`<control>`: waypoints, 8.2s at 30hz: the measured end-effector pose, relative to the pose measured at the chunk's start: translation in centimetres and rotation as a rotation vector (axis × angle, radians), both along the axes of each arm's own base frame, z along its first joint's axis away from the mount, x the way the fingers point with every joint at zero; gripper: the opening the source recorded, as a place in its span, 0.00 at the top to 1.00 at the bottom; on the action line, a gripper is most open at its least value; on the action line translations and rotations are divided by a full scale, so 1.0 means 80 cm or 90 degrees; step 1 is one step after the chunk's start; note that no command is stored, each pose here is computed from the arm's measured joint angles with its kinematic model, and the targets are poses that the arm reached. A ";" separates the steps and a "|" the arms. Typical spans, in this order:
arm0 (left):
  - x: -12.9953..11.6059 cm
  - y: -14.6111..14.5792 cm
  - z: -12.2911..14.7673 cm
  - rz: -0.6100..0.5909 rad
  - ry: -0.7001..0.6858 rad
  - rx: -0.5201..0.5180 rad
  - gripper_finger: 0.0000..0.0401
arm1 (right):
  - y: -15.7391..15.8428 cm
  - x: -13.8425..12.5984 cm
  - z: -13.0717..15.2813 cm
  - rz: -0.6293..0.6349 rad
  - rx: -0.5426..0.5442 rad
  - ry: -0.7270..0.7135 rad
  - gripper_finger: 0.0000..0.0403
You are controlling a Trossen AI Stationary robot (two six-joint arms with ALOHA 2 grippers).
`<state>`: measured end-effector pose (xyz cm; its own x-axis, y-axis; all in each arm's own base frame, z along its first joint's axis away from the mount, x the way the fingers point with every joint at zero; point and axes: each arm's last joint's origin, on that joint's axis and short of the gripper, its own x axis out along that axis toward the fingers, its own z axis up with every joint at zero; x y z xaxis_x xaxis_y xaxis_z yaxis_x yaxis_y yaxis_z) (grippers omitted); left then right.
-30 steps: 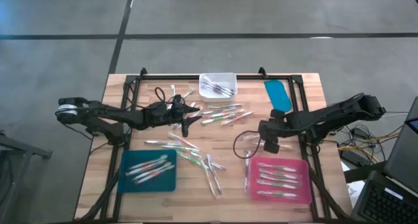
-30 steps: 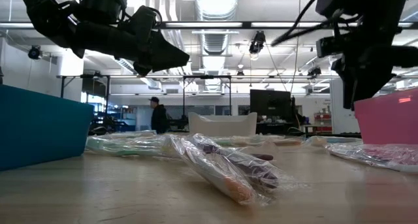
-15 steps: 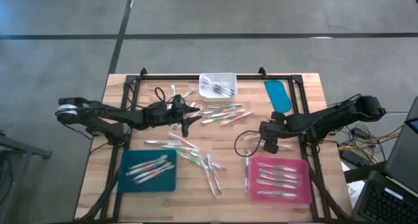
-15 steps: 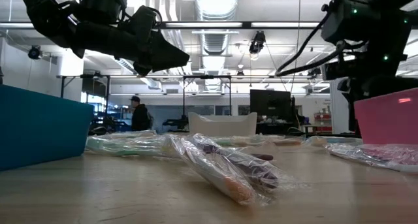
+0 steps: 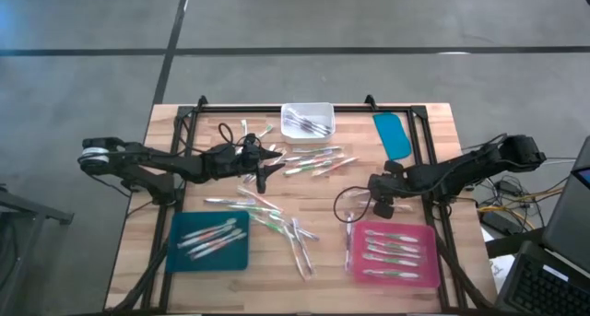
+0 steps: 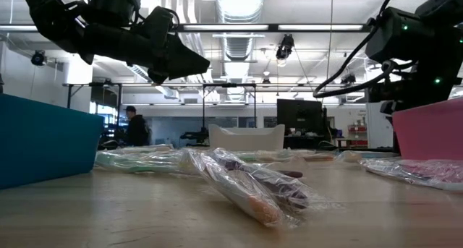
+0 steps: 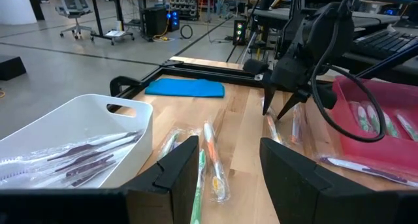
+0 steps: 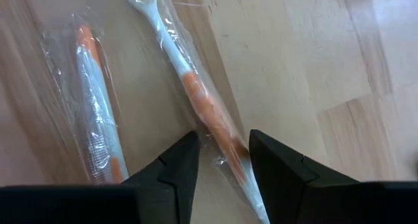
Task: Pick & Place Toothbrushes
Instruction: Put the orange toothbrush into the blue bin, then put the violet toothbrush into the white bin
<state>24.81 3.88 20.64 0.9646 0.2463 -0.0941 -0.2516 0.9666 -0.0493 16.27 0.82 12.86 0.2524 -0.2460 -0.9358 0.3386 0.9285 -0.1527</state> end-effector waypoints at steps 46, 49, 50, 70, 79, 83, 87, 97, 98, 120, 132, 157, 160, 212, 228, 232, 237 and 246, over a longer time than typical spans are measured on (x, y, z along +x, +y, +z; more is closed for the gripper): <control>0.000 0.000 0.000 0.002 -0.006 -0.023 0.58 | 0.010 0.094 0.098 0.178 -0.058 -0.429 0.97; 0.001 0.000 0.001 0.003 -0.012 -0.037 0.58 | 0.010 0.100 0.107 0.198 -0.097 -0.475 0.97; 0.001 0.000 0.003 0.004 -0.016 -0.040 0.58 | 0.010 0.101 0.110 0.203 -0.113 -0.488 0.97; 0.006 -0.004 0.024 -0.053 -0.077 0.044 0.58 | -0.038 0.112 0.140 0.260 -0.055 -0.671 0.97; 0.010 -0.007 0.038 -0.070 -0.131 0.065 0.58 | -0.049 0.111 0.141 0.299 -0.053 -0.673 0.97; 0.026 -0.013 0.041 -0.122 -0.125 0.100 0.58 | -0.048 0.109 0.137 0.326 -0.049 -0.671 0.97; 0.049 -0.020 0.043 -0.144 -0.116 0.153 0.58 | -0.048 0.109 0.138 0.333 -0.043 -0.682 0.97; 0.097 -0.021 0.048 -0.154 -0.110 0.207 0.58 | -0.046 0.108 0.137 0.352 -0.038 -0.684 0.97; 0.101 -0.021 0.049 -0.159 -0.113 0.210 0.58 | -0.046 0.108 0.137 0.352 -0.039 -0.685 0.97; 0.141 -0.024 0.062 -0.203 -0.131 0.204 0.89 | -0.046 0.108 0.135 0.357 -0.053 -0.681 0.96; 0.108 -0.025 0.089 -0.202 -0.021 0.147 0.94 | -0.049 0.098 0.142 0.309 -0.013 -0.682 0.70; -0.079 -0.107 0.190 -0.002 0.539 -0.173 0.94 | -0.072 0.041 0.204 0.141 -0.426 -0.652 0.47; -0.086 -0.117 0.186 0.036 0.622 -0.193 0.94 | -0.072 0.041 0.204 0.141 -0.423 -0.651 0.47; -0.015 -0.206 0.063 -0.084 1.064 -0.219 0.94 | -0.072 0.041 0.203 0.144 -0.425 -0.649 0.85; -0.006 -0.213 0.002 -0.195 1.078 -0.203 0.94 | -0.072 0.041 0.203 0.144 -0.425 -0.649 0.85; -0.010 -0.212 -0.006 -0.205 1.085 -0.199 0.93 | -0.072 0.041 0.203 0.148 -0.430 -0.645 0.81; -0.013 -0.210 -0.011 -0.199 1.096 -0.197 0.86 | -0.072 0.041 0.203 0.146 -0.428 -0.647 0.77; -0.015 -0.208 -0.014 -0.192 1.098 -0.180 0.73 | -0.072 0.041 0.203 0.146 -0.428 -0.647 0.70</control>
